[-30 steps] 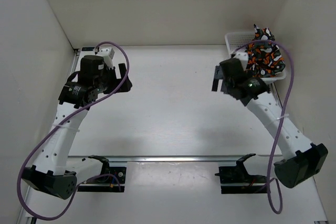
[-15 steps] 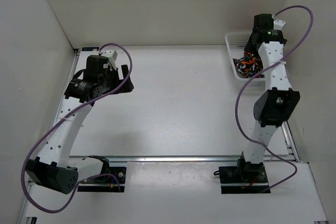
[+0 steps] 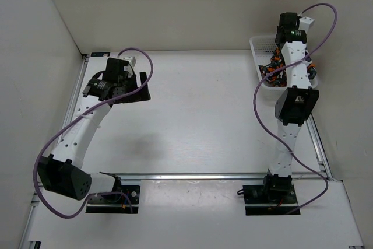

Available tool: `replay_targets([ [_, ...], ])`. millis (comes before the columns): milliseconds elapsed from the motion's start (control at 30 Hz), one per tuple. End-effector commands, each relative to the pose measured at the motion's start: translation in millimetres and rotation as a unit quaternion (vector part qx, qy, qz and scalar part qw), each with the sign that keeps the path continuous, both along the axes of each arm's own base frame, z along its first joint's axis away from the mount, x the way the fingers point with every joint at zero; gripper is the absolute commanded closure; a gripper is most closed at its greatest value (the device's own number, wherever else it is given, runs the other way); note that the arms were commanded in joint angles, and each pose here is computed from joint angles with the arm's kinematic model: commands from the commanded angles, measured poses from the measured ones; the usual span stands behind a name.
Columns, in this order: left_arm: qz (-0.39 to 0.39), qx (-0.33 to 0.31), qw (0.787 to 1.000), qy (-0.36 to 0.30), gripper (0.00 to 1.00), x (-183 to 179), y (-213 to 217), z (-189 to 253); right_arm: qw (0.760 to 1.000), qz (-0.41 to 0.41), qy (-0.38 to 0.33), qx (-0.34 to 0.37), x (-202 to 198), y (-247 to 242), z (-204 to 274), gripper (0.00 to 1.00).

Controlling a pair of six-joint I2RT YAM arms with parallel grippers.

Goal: Fold and stack the shorts
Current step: Grab the shorts from the pile

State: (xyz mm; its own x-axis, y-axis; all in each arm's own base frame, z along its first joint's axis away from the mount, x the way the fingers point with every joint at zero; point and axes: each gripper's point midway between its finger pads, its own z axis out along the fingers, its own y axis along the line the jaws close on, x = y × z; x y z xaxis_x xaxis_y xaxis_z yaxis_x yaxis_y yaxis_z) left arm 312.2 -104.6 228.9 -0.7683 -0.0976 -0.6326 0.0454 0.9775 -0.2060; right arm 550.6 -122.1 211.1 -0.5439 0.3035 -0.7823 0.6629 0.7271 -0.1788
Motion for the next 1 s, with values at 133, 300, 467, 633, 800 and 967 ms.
replay_targets([
  [133,0.006,-0.003,1.000,-0.019,0.00,9.6,0.0,13.8,0.972,0.155,-0.146,0.101,5.4,69.6,103.1,1.00],
  [300,0.003,-0.019,0.999,-0.036,0.00,3.0,-2.1,27.1,0.925,0.264,-0.219,0.161,-42.8,133.3,177.8,1.00],
  [467,0.003,-0.028,0.999,-0.045,0.00,-11.0,-0.1,28.4,0.937,0.256,-0.215,0.105,-73.3,127.8,195.8,0.82],
  [633,-0.002,-0.038,0.999,-0.032,0.00,-13.4,-4.4,18.7,0.958,0.215,-0.179,0.061,-72.3,93.7,193.5,0.00],
  [800,-0.006,-0.024,0.999,-0.029,0.00,-3.9,-4.2,12.9,0.968,0.216,-0.129,0.013,-42.1,79.9,169.4,0.00],
  [967,-0.007,0.004,1.000,-0.011,0.00,11.8,-1.6,-1.3,0.971,0.213,-0.106,-0.014,8.2,72.0,130.4,0.00],
])
